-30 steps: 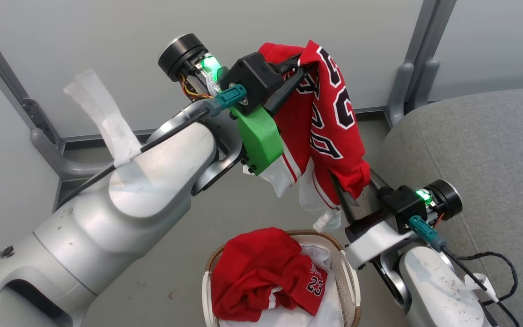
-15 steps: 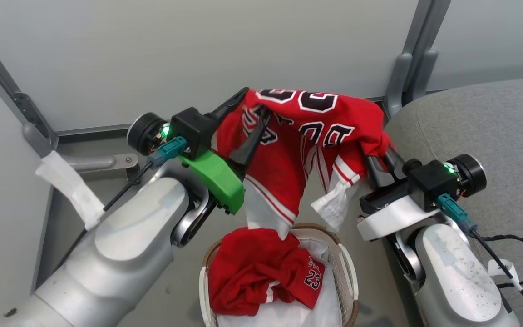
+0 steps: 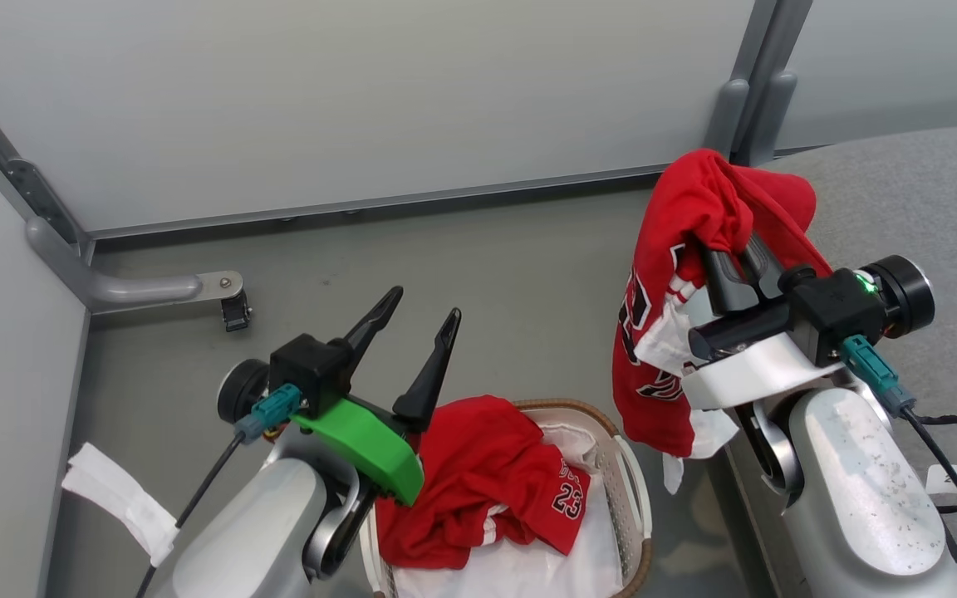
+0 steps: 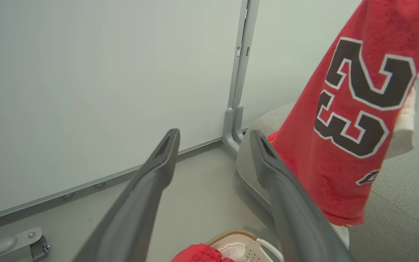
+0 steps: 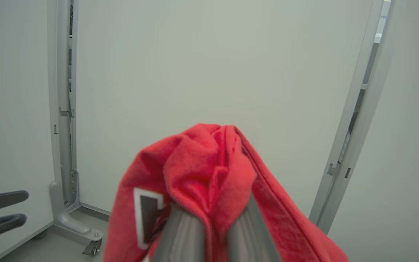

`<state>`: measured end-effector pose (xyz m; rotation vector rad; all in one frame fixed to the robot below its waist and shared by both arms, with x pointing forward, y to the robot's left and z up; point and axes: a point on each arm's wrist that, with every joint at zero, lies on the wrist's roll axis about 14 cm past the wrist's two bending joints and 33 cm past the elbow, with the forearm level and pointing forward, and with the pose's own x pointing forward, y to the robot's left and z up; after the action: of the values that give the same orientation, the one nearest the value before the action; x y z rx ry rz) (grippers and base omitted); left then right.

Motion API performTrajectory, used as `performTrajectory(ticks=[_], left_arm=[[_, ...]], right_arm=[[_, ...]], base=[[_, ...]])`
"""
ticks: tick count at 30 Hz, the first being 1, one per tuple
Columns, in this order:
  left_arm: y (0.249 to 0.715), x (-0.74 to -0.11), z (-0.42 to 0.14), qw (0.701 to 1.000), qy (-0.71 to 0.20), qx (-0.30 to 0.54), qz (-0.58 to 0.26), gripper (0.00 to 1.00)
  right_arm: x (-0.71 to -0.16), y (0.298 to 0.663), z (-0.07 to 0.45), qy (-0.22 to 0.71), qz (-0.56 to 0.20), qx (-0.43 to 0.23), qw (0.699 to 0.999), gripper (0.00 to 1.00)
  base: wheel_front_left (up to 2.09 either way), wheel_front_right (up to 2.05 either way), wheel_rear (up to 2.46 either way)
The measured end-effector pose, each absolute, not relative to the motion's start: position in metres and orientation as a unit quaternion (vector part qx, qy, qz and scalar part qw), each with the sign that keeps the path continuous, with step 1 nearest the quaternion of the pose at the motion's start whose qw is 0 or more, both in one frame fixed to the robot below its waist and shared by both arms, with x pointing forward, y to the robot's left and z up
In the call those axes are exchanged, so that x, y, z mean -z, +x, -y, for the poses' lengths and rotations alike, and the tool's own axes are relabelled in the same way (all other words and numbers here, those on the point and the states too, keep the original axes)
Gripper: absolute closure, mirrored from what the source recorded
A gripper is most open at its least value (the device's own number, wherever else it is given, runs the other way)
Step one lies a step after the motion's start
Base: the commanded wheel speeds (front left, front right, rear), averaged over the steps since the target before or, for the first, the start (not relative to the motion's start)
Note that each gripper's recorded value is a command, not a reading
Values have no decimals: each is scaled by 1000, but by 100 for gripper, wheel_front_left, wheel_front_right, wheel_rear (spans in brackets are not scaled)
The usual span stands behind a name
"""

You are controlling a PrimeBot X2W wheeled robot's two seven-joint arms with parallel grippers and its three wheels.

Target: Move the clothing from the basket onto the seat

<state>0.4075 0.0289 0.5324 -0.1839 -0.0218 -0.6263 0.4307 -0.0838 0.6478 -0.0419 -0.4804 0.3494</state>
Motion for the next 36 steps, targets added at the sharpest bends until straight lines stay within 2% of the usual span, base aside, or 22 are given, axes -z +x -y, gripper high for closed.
performTrajectory(ticks=[10,17,28,36], left_arm=[[403,-512,-25,947,-108,303,-7,0],[408,-510,8,933,-104,343,-2,0],[406,-492,85,888,-95,450,-19,0],[389,-476,142,839,-100,534,-39,0]], right_arm=[[-642,433,115,-29,228,-130,965,100],[-647,429,157,-41,233,-76,969,100],[-641,396,261,-71,212,68,972,100],[-625,360,324,-87,176,164,967,100]], base=[[0,0,0],[0,0,0],[0,0,0],[0,0,0]])
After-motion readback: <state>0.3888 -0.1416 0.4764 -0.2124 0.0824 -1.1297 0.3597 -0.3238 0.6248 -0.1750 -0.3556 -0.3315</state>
